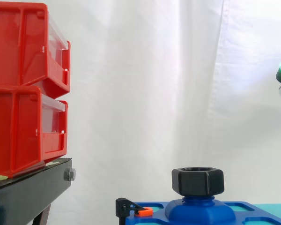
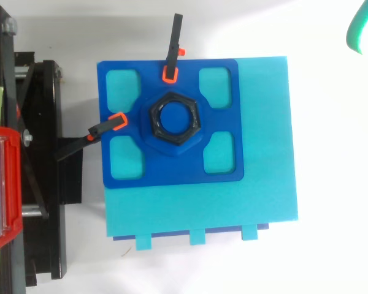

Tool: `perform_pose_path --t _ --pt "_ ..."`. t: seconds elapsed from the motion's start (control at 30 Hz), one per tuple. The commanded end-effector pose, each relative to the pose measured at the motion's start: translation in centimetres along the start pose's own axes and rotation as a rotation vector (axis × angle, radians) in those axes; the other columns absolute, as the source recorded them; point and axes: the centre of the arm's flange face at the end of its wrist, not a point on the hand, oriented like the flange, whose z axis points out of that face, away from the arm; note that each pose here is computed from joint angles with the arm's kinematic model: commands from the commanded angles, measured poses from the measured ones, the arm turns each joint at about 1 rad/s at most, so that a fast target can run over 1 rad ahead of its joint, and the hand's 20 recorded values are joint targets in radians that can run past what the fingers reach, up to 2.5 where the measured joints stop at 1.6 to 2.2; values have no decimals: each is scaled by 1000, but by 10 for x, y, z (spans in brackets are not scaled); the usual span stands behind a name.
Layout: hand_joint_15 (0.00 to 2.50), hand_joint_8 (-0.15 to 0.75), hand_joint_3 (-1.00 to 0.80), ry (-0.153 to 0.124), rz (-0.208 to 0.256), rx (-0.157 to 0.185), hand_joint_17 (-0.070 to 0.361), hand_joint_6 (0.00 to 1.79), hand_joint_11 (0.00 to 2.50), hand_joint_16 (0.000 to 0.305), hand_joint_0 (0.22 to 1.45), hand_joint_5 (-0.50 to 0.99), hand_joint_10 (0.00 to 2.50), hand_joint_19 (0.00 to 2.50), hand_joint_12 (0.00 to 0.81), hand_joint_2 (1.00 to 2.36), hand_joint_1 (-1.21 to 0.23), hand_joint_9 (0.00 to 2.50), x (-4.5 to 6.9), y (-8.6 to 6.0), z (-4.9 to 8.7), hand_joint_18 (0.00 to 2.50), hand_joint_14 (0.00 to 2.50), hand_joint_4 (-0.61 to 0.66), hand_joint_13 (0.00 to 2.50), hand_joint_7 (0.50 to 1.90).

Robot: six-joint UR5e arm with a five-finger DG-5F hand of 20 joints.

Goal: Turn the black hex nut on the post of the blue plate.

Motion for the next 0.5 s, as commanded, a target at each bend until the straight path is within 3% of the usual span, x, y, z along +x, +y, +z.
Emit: perform_pose_path --t 0.0,0.33,0.4,0.47 --pt "0 239 -500 0 0 -2 149 502 0 66 426 -233 0 0 385 1000 -490 309 0 1 0 60 0 152 291 759" --pt "0 243 -500 -2 0 2 144 502 0 64 434 -230 0 0 382 1000 -486 320 0 0 0 71 0 154 297 759" --pt "0 242 -500 6 2 0 143 502 0 64 436 -230 0 0 381 1000 -485 322 1 0 0 70 0 154 297 761" --pt "0 244 -500 36 -2 -10 142 502 0 63 438 -230 0 0 380 1000 -484 324 6 2 1 74 1 154 297 764"
